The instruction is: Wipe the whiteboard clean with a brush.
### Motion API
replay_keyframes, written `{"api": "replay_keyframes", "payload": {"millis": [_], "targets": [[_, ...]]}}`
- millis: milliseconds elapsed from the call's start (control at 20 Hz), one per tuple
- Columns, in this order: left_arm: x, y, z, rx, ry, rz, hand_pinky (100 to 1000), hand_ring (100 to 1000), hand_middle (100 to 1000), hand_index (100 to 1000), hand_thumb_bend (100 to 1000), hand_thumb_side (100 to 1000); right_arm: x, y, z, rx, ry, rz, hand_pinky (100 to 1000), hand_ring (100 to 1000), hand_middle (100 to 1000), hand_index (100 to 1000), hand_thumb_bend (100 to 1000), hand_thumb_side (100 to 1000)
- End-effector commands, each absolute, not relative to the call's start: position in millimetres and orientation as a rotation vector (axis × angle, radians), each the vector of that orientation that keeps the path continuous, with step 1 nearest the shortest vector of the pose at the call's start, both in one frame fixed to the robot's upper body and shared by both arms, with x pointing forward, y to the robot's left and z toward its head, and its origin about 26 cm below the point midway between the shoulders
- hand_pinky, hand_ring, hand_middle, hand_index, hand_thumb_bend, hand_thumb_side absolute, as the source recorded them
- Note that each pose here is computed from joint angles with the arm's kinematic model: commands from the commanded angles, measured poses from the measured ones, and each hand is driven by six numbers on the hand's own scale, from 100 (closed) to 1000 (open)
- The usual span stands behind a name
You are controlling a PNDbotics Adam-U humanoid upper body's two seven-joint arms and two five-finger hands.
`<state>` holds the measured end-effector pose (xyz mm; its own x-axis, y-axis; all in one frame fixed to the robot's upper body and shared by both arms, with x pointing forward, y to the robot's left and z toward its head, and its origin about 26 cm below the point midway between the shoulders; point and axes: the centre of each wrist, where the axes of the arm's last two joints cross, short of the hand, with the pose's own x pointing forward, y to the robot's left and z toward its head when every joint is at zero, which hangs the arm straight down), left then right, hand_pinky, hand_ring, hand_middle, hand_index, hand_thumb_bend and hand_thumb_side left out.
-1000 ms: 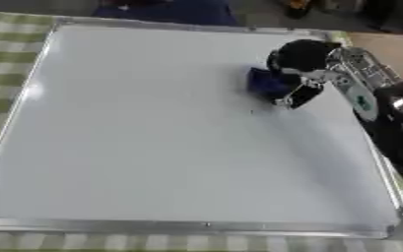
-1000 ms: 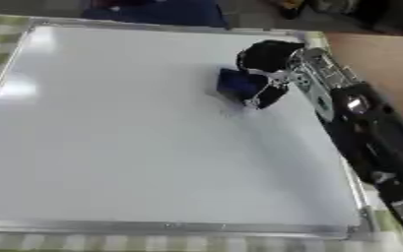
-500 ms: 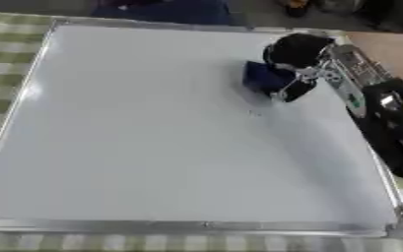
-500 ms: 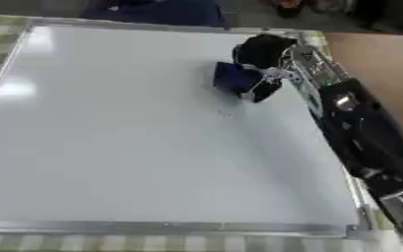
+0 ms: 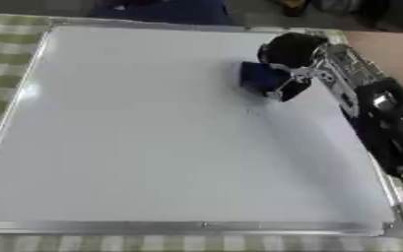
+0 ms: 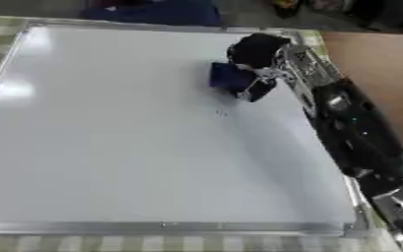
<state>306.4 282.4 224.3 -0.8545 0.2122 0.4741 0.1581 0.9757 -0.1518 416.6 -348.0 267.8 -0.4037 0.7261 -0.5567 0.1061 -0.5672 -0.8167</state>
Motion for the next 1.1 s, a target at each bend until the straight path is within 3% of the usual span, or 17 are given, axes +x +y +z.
{"api": "replay_keyframes", "payload": {"millis": [50, 450, 600, 750, 900, 1100], "targets": [[303, 283, 232, -0.256, -2.645, 0.127, 447, 493, 515, 520, 106, 978, 414, -338, 273, -1.377, -1.171, 2.072, 441, 429, 100, 103, 100, 314], [304, 282, 233, -0.265, -2.646, 0.133, 449, 495, 515, 523, 112, 971, 413, -326, 271, -1.330, -1.135, 2.153, 448, 432, 100, 161, 100, 360], [304, 282, 233, -0.265, -2.645, 0.135, 451, 495, 515, 523, 112, 970, 414, -325, 268, -1.278, -1.129, 2.193, 463, 449, 125, 214, 100, 453], [304, 281, 234, -0.268, -2.646, 0.136, 451, 496, 515, 523, 111, 969, 413, -326, 270, -1.247, -1.124, 2.213, 472, 458, 142, 269, 126, 619], [304, 281, 234, -0.269, -2.645, 0.136, 451, 496, 516, 523, 109, 970, 413, -329, 271, -1.230, -1.117, 2.206, 481, 468, 153, 298, 230, 652], [304, 281, 233, -0.270, -2.645, 0.134, 451, 496, 516, 523, 110, 969, 409, -333, 273, -1.234, -1.119, 2.192, 497, 485, 169, 343, 235, 664]]}}
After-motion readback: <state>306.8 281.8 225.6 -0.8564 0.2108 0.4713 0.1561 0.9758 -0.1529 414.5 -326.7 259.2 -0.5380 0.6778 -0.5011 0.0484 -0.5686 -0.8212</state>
